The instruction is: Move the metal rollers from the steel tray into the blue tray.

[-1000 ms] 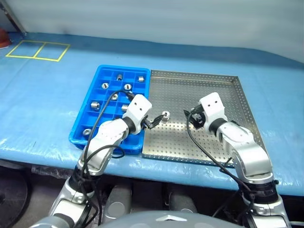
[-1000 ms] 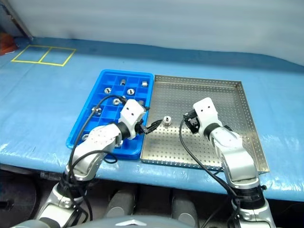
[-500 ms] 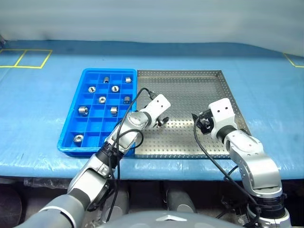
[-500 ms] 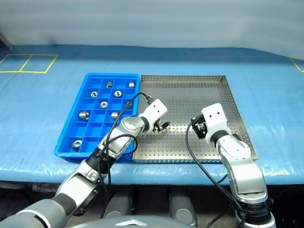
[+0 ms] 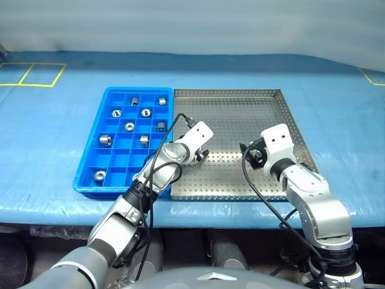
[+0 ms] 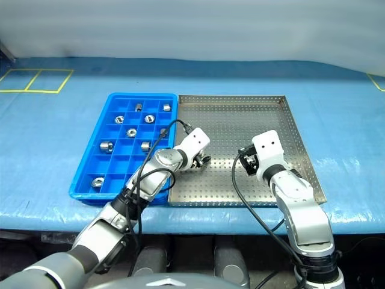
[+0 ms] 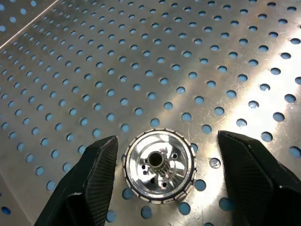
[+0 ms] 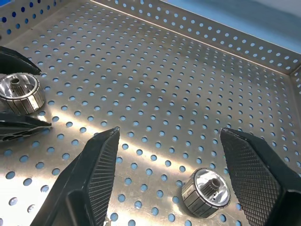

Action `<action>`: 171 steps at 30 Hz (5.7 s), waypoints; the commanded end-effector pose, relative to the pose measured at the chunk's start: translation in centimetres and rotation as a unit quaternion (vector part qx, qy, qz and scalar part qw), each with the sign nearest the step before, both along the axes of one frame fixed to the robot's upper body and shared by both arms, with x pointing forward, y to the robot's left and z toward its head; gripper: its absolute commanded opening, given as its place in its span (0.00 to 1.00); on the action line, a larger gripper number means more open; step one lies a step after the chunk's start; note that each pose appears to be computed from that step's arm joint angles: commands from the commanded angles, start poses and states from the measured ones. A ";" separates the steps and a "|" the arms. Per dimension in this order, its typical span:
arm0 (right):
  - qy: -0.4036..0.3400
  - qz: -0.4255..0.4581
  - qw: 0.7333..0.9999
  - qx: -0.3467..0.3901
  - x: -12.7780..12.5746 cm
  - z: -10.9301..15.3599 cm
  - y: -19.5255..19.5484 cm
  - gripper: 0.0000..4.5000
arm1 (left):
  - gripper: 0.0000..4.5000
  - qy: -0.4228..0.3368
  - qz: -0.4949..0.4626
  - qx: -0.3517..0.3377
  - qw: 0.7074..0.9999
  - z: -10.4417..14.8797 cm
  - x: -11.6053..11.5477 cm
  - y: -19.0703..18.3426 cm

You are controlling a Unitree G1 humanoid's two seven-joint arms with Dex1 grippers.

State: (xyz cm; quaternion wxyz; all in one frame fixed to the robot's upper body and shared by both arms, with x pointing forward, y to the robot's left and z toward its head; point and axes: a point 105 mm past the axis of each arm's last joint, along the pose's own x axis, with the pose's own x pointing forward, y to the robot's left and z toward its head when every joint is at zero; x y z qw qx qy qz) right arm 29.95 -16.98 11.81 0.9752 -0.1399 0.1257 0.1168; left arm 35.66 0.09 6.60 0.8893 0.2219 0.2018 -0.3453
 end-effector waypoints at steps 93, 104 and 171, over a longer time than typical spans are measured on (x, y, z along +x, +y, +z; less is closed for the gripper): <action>0.026 -0.160 0.986 0.042 3.4 -3.7 -4.4 0.80 | 0.99 -0.058 -0.144 -0.221 0.963 6.3 -7.5 -0.1; 0.057 -0.177 0.980 0.065 3.6 -5.4 -4.5 0.61 | 1.00 -0.046 -0.177 -0.213 0.960 6.1 -8.5 0.1; -0.046 0.171 0.983 0.045 0.9 1.0 0.1 1.00 | 1.00 -0.120 -0.003 -0.179 0.977 6.5 -4.9 7.7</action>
